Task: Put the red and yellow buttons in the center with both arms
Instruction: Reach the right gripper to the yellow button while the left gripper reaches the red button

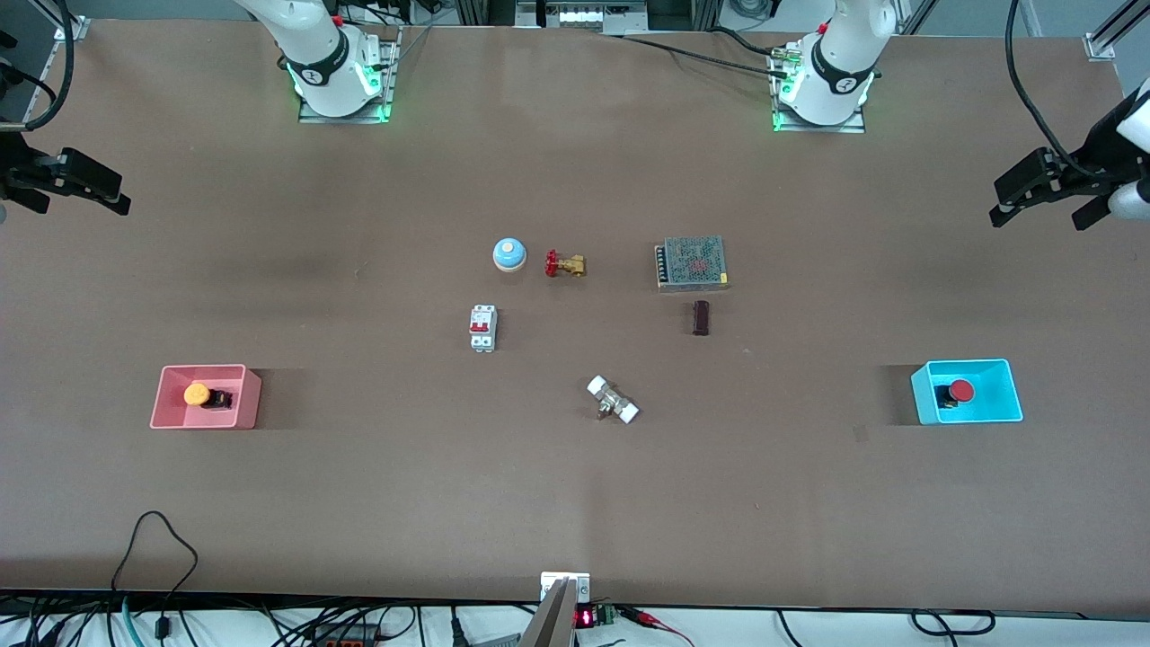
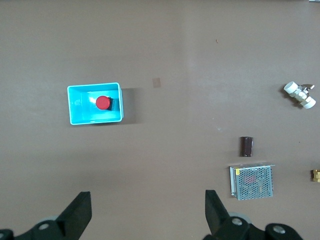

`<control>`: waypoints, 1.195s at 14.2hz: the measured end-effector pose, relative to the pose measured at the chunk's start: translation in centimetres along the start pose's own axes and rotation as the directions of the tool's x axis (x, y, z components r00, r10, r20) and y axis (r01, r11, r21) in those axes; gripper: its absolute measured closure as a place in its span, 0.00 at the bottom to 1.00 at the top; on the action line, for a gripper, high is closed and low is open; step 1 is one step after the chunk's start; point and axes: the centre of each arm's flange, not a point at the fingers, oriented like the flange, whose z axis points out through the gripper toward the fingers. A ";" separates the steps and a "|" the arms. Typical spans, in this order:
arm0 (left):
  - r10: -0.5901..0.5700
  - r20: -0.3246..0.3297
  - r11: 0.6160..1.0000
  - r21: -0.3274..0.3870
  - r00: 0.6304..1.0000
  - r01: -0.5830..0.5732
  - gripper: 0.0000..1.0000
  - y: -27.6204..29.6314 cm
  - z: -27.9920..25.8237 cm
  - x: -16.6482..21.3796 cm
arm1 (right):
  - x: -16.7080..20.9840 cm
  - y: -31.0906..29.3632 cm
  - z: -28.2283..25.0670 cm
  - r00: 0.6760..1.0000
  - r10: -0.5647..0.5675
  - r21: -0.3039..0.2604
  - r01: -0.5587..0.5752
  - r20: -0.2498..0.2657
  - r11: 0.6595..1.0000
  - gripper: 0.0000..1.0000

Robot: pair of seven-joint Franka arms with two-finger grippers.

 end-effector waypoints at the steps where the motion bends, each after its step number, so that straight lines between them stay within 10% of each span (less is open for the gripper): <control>1: -0.001 0.009 1.000 -0.001 1.000 0.001 0.00 -0.1 0.5 0.2 | 0.0 0.0 0.0 1.000 0.000 0.000 0.000 0.000 1.000 0.00; 17: -0.076 0.023 0.997 -0.004 0.997 0.077 0.00 -6.1 11.6 5.9 | 8.0 -1.1 12.9 0.999 -0.002 -0.012 0.002 0.036 1.000 0.00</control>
